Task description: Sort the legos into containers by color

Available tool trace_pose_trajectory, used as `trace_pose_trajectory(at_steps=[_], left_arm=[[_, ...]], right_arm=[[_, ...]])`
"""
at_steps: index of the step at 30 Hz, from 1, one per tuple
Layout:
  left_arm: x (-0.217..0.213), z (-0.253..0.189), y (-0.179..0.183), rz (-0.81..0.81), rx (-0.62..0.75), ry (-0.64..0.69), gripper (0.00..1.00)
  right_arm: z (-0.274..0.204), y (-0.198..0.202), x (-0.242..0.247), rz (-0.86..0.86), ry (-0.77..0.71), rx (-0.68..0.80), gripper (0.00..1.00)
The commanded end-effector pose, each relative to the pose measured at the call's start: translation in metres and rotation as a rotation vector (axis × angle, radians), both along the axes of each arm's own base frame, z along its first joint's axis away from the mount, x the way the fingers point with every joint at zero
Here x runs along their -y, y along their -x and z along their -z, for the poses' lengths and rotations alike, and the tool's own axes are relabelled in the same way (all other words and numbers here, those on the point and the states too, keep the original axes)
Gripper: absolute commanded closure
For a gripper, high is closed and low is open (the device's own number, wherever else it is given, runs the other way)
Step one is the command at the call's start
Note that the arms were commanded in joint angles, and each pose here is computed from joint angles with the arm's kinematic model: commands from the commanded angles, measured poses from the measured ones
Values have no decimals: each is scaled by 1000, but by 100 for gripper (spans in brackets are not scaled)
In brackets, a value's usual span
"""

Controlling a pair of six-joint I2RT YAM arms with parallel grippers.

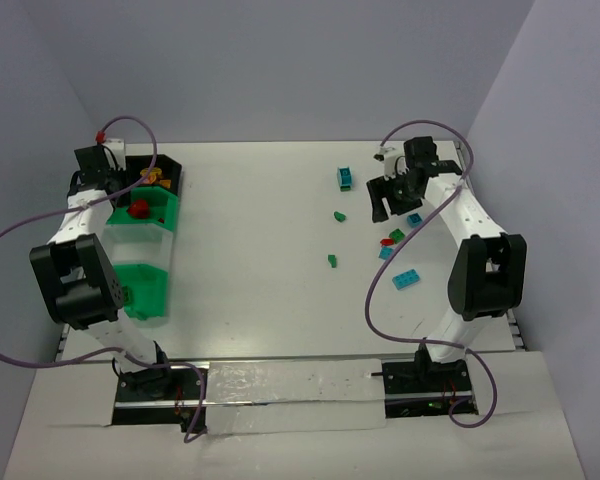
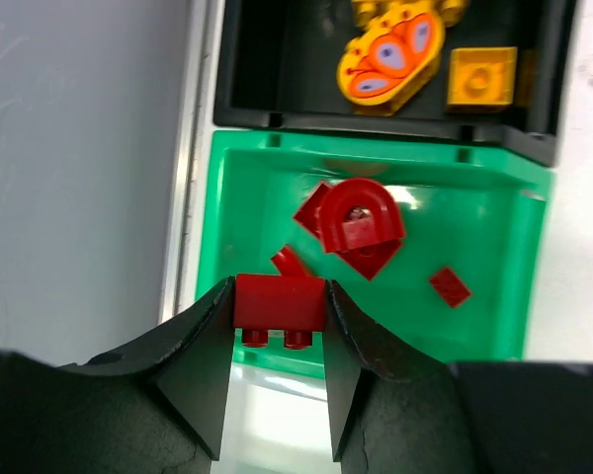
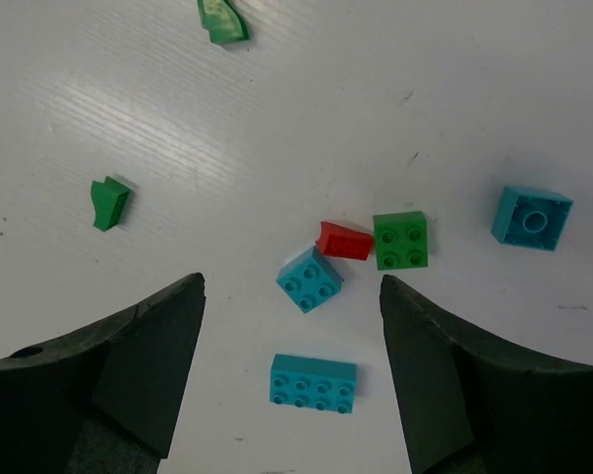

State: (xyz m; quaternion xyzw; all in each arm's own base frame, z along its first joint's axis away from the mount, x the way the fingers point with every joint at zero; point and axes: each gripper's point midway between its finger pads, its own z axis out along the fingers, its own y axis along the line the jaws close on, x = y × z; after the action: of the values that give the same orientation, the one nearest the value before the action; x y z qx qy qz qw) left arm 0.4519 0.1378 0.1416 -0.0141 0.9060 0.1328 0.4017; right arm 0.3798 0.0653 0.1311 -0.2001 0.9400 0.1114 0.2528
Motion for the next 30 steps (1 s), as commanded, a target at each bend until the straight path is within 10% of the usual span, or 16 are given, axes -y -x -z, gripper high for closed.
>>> trace_pose_trajectory(at_steps=[1, 13, 30], left_arm=[[-17, 0, -1, -38, -28, -57, 73], [-10, 3, 10, -48, -50, -7, 37], [8, -11, 11, -18, -31, 81, 31]], right_arm=[[-2, 5, 17, 8, 85, 12, 26], [34, 22, 25, -65, 160, -92, 47], [64, -7, 14, -404, 259, -52, 50]])
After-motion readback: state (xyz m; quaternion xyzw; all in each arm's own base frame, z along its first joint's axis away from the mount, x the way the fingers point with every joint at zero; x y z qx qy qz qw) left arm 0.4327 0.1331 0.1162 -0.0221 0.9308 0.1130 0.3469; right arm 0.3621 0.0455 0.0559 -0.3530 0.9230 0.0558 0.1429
